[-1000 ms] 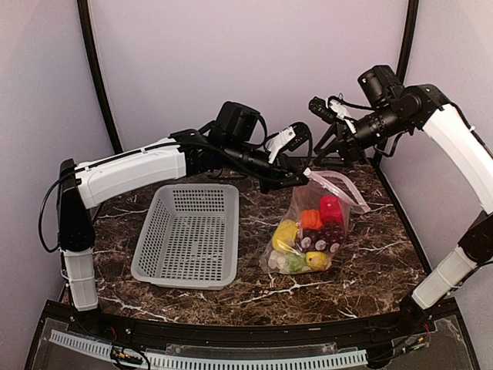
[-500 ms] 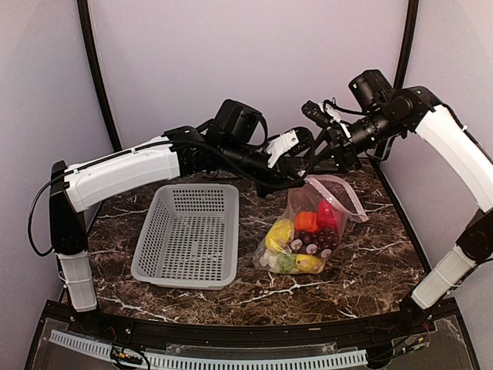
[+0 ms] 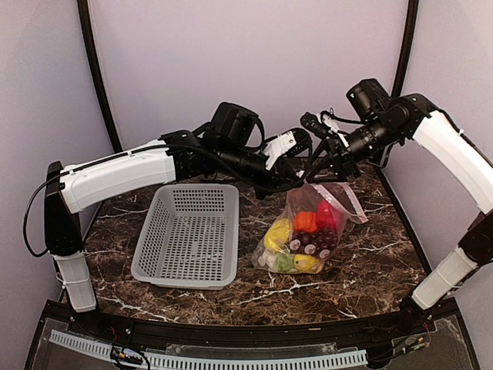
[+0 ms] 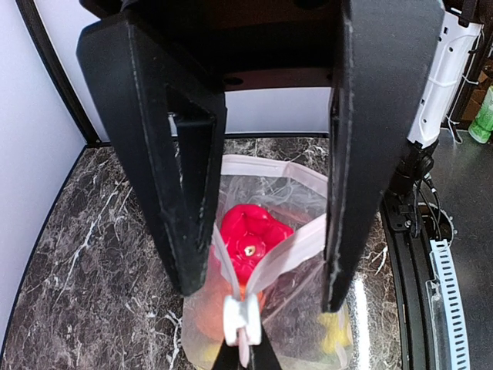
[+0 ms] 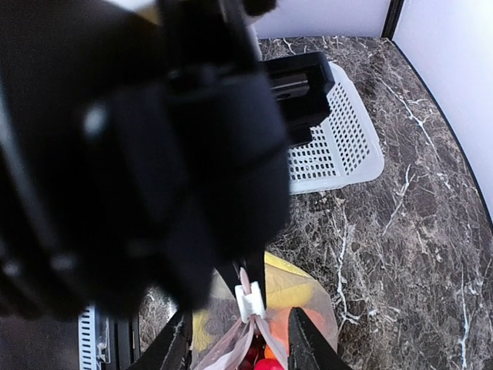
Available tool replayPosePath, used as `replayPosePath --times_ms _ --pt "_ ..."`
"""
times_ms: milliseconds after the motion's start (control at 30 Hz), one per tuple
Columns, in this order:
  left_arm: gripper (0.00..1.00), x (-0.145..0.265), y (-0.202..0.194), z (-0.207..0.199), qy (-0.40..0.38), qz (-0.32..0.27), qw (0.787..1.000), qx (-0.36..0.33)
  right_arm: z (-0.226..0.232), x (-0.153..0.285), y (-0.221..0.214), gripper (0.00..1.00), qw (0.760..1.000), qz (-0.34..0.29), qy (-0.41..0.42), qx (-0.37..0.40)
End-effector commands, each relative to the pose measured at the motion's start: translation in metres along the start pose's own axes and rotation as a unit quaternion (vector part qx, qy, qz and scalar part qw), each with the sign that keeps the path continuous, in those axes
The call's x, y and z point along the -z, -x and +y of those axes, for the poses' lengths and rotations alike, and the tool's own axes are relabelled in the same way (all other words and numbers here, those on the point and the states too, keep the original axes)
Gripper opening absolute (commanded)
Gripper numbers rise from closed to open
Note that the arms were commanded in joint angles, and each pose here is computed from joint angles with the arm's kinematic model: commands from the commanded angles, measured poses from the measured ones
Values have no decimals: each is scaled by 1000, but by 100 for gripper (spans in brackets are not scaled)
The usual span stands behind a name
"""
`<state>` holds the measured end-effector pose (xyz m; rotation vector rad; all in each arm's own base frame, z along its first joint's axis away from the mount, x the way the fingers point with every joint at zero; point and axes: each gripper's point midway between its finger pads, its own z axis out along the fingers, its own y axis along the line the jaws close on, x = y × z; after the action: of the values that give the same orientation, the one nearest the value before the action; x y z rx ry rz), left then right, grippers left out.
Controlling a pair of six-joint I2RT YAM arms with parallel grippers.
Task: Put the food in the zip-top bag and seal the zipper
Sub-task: Hold the zipper from the zipper food storage bag, then zip the zipper on the zipper food storage bag.
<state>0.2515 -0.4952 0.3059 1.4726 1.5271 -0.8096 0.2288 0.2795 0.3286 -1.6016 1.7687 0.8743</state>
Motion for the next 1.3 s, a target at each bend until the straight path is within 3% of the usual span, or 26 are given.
replayPosePath --times_ms 0,267,633,767,1267 --pt "1 28 34 -8 2 -49 998 -26 3 0 8 39 1000 -14 -8 16" --pt "1 27 33 -11 -6 -51 999 -19 5 -6 8 30 1000 -13 -1 20" --pt "1 29 34 -10 1 -58 998 -16 8 -7 4 6 1000 -8 -1 24" --pt "1 30 33 -9 6 -65 998 -17 5 -8 -2 1 1000 4 -7 17" --pt "1 39 16 4 50 -50 997 -11 -11 13 -22 0 997 56 -50 -8"
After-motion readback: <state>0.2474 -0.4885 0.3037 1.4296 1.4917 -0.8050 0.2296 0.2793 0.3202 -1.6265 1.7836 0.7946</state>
